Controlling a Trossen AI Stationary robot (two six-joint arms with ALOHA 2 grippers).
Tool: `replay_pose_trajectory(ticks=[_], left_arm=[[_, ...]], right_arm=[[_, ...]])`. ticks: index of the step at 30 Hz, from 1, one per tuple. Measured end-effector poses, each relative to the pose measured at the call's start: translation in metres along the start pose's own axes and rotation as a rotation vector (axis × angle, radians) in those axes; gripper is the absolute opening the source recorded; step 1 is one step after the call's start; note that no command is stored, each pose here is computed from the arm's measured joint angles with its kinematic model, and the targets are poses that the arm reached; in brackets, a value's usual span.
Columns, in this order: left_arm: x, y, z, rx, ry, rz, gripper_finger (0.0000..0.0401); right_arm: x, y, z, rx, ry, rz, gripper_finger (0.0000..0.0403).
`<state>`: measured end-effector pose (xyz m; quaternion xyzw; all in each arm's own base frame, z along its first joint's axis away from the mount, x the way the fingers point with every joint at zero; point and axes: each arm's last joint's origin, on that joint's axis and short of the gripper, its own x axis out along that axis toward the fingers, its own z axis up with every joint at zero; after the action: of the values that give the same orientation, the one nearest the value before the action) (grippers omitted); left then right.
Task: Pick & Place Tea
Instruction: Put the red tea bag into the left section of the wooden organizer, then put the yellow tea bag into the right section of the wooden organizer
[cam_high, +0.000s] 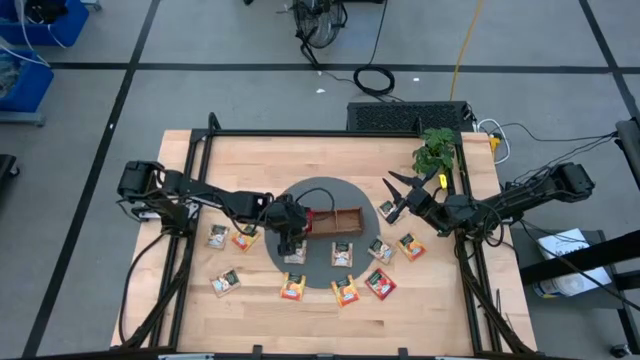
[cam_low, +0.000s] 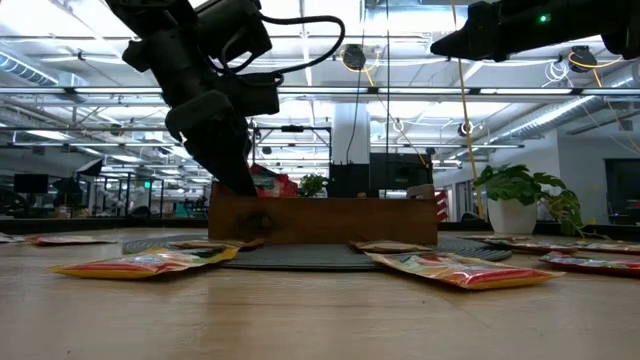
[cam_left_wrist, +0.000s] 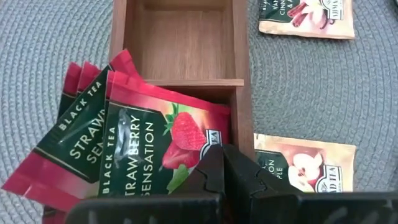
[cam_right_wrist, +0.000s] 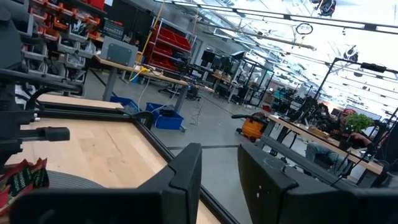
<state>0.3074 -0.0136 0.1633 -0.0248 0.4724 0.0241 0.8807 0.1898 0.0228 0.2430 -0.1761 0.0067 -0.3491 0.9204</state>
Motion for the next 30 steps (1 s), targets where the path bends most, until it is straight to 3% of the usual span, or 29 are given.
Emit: replay_pose_trajectory(ticks=[9,13,17,21,30], left_arm=[[-0.001,0.004,0.000,0.028,-0.005,0.075,0.0006],[-0.018,0.001,0.007,0.084,-0.076,0.124,0.0003],[-0.048,-0.001,0.016,0.069,-0.197,0.106,0.0012],[-0.088,-0.003,0.022,0.082,-0.338,0.072,0.0050],[-0.183,0.002,0.007,0.076,-0.594,0.040,0.0102]], right_arm=[[0.000,0.000,0.000,0.003,-0.002,-0.001,0.0091],[0.000,0.000,0.000,0.002,-0.001,-0.001,0.0091],[0.000,0.000,0.000,-0.001,0.001,0.000,0.0091],[0.000,0.000,0.000,-0.004,0.003,0.001,0.0091],[0.000,0.001,-0.002,-0.014,0.015,0.007,0.0091]])
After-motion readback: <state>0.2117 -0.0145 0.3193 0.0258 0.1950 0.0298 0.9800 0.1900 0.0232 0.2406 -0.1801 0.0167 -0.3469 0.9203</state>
